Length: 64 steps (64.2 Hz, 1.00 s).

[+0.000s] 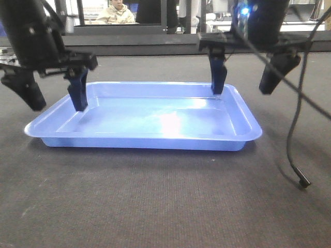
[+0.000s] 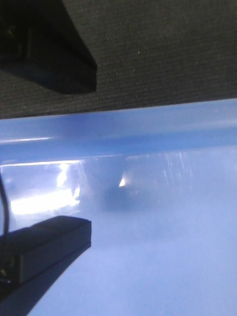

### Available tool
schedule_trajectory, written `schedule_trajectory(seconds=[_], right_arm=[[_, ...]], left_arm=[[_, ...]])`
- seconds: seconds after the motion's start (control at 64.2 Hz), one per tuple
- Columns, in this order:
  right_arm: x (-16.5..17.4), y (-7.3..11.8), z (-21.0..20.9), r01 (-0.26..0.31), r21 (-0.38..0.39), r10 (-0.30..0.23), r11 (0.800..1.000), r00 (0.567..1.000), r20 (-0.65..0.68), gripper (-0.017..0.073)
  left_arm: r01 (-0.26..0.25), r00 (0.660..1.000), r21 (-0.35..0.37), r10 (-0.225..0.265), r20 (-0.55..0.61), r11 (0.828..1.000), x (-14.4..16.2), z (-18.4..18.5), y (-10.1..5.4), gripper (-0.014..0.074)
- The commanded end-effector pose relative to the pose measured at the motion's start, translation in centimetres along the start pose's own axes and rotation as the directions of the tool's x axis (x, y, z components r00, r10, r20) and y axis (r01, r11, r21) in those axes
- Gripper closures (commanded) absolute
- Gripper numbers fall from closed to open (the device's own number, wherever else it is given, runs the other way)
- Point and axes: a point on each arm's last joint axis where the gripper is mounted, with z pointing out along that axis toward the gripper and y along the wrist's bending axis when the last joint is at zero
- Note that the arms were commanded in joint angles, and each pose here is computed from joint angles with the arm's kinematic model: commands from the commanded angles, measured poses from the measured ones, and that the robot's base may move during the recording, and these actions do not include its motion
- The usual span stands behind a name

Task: Grab blue tray and place on right shelf
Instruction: 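Lower both grippers onto opposite rims of the blue tray and close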

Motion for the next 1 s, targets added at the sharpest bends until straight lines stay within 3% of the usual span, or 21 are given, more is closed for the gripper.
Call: schedule_trajectory(seconds=[0.0, 0.234, 0.405, 0.529, 0.638, 0.779, 0.934, 0.981], right_arm=[[-1.2, 0.3, -2.0, -0.015, -0.047, 0.019, 0.999, 0.995, 0.093, -0.0065], [-1.2, 0.4, 0.4, -0.020, -0.036, 0.022, 0.999, 0.998, 0.053, -0.0065], [-1.3, 0.5, 1.2, -0.020, -0.039, 0.022, 0.999, 0.998, 0.060, -0.0055], [-1.2, 0.4, 1.8, -0.020, -0.030, 0.021, 0.999, 0.999, 0.038, 0.0048], [-1.1, 0.4, 1.9, -0.020, -0.026, 0.021, 0.999, 0.999, 0.028, 0.0223], [-1.1, 0.4, 1.9, -0.020, -0.023, 0.021, 1.000, 1.000, 0.022, 0.0519], [-1.1, 0.4, 1.6, -0.020, -0.024, 0.020, 1.000, 0.999, 0.026, 0.0502], [-1.1, 0.3, 1.2, -0.020, -0.026, 0.020, 0.999, 0.999, 0.031, 0.0502]], left_arm=[[0.031, 0.995, 0.029, -0.033, 0.099, 0.999, -1.2, -2.2, 0.0, 0.0174], [0.128, 0.988, 0.083, -0.134, 0.071, 0.988, -1.4, -1.4, 1.4, 0.0174], [0.120, 0.989, 0.083, -0.126, 0.072, 0.989, -1.4, -1.4, 1.3, 0.0174], [0.114, 0.990, 0.084, -0.120, 0.071, 0.990, -1.3, -1.4, 1.2, 0.0186], [0.108, 0.991, 0.083, -0.114, 0.066, 0.991, -1.3, -1.4, 1.2, 0.0255], [0.107, 0.992, 0.083, -0.112, 0.065, 0.991, -1.3, -1.4, 1.1, 0.0398], [0.107, 0.992, 0.082, -0.112, 0.059, 0.991, -1.2, -1.4, 1.1, 0.0643], [0.107, 0.993, 0.081, -0.111, 0.051, 0.991, -1.1, -1.4, 1.1, 0.0640]])
